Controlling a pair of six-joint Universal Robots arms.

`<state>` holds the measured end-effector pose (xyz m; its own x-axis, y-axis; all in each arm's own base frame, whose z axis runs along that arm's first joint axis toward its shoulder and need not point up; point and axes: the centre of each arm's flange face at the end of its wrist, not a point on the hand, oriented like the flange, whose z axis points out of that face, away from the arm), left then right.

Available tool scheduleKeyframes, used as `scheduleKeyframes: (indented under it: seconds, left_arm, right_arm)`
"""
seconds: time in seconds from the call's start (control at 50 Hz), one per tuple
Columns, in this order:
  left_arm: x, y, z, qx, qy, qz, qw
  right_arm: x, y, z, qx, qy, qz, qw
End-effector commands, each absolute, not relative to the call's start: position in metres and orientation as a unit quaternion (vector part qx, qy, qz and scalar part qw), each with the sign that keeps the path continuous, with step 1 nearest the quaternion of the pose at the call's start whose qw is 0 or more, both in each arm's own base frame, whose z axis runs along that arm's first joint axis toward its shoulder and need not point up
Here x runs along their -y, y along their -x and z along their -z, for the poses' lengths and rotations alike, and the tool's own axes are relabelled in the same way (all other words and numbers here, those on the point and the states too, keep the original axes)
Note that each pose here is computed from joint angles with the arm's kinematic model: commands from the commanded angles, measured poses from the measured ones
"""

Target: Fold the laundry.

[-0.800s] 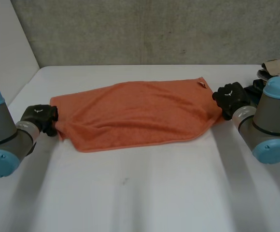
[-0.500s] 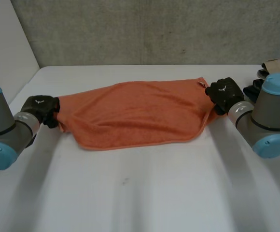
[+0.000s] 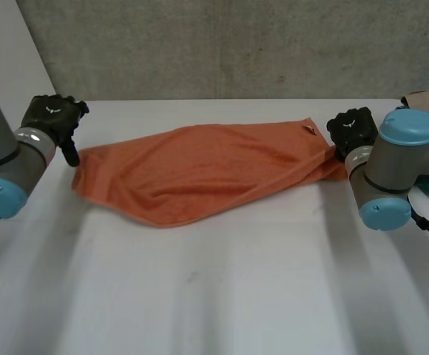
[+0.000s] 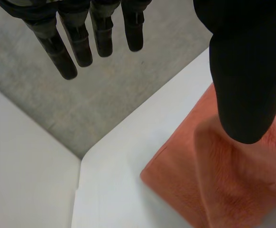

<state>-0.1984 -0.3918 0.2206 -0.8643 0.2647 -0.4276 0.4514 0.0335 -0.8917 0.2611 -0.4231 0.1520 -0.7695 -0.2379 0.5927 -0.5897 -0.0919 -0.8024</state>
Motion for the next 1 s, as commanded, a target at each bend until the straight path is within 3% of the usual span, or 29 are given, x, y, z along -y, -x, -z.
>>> scheduleKeyframes:
  seconds: [0.02,0.3,0.52,0.86,1.0]
  left_arm:
    - [0.338,0.199,-0.221,-0.704,-0.334,0.627,0.023]
    - [0.302,0.168,-0.166,-0.745,-0.415,0.521,0.013]
    - [0.299,0.154,-0.165,-0.775,-0.384,0.501,-0.025]
    - [0.302,0.147,-0.151,-0.789,-0.385,0.478,-0.013]
    - [0.289,0.153,-0.185,-0.768,-0.371,0.522,-0.030]
  right_arm:
    - [0.421,-0.261,-0.154,0.661,-0.318,-0.668,0.126]
    - [0.412,-0.262,-0.150,0.664,-0.335,-0.660,0.110]
    - [0.411,-0.259,-0.144,0.663,-0.351,-0.650,0.123]
    - [0.406,-0.262,-0.134,0.660,-0.373,-0.639,0.134]
    - [0.405,-0.262,-0.131,0.655,-0.385,-0.634,0.145]
